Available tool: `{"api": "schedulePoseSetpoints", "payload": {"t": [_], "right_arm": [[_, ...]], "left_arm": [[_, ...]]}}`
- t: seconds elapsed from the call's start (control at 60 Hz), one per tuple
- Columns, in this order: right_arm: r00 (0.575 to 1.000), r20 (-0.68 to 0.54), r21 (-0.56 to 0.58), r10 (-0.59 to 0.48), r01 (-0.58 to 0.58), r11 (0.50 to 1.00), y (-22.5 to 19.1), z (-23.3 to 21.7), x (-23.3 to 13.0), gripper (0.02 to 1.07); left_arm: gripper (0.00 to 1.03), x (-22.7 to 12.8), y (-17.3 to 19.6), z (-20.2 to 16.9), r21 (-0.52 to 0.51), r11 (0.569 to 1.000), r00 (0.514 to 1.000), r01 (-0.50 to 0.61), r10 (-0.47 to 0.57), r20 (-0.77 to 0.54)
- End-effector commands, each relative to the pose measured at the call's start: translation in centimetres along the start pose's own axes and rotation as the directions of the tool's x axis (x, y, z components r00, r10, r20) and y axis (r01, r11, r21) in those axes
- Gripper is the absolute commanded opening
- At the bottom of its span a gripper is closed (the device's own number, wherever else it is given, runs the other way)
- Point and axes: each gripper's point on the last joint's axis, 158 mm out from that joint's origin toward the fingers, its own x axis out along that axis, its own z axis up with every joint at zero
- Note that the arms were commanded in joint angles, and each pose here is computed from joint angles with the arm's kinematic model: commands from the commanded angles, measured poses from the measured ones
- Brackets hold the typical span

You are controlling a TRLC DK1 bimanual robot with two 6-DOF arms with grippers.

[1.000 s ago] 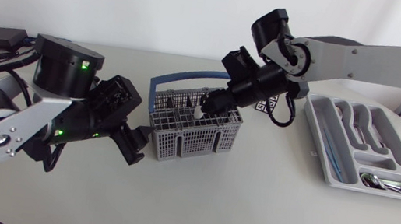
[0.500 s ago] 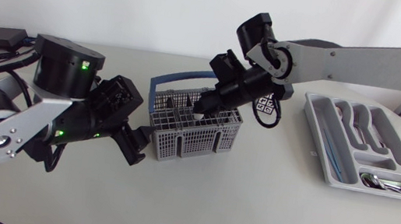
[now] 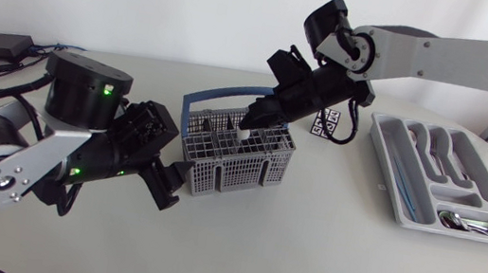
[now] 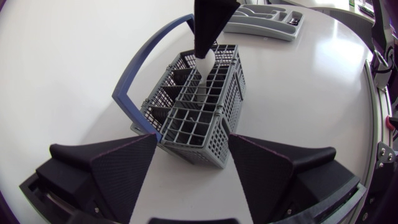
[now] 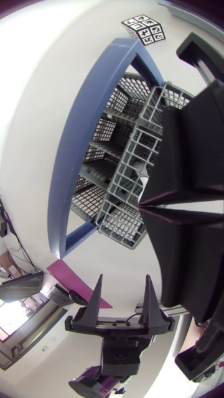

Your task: Transfer all utensils from the basket to the drawer tray.

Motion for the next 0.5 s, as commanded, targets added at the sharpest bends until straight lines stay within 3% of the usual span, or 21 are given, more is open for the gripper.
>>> {"api": "schedulePoseSetpoints", "payload": {"t": [0.0, 0.483], "right_arm": [[1.0, 0.025, 0.008, 0.007, -0.008, 1.0, 0.7, 1.4, -1.5, 0.08], [0.987, -0.021, 0.102, 0.162, -0.159, 0.982, 3.7, 1.7, -4.0, 0.08]], "left_arm": [[0.82, 0.5, -0.8, -1.1, 0.026, 1.0, 1.0, 0.012, -0.011, -0.02], [0.82, 1.6, -1.8, -1.2, 0.055, 0.998, 0.999, 0.031, -0.03, -0.021]]}}
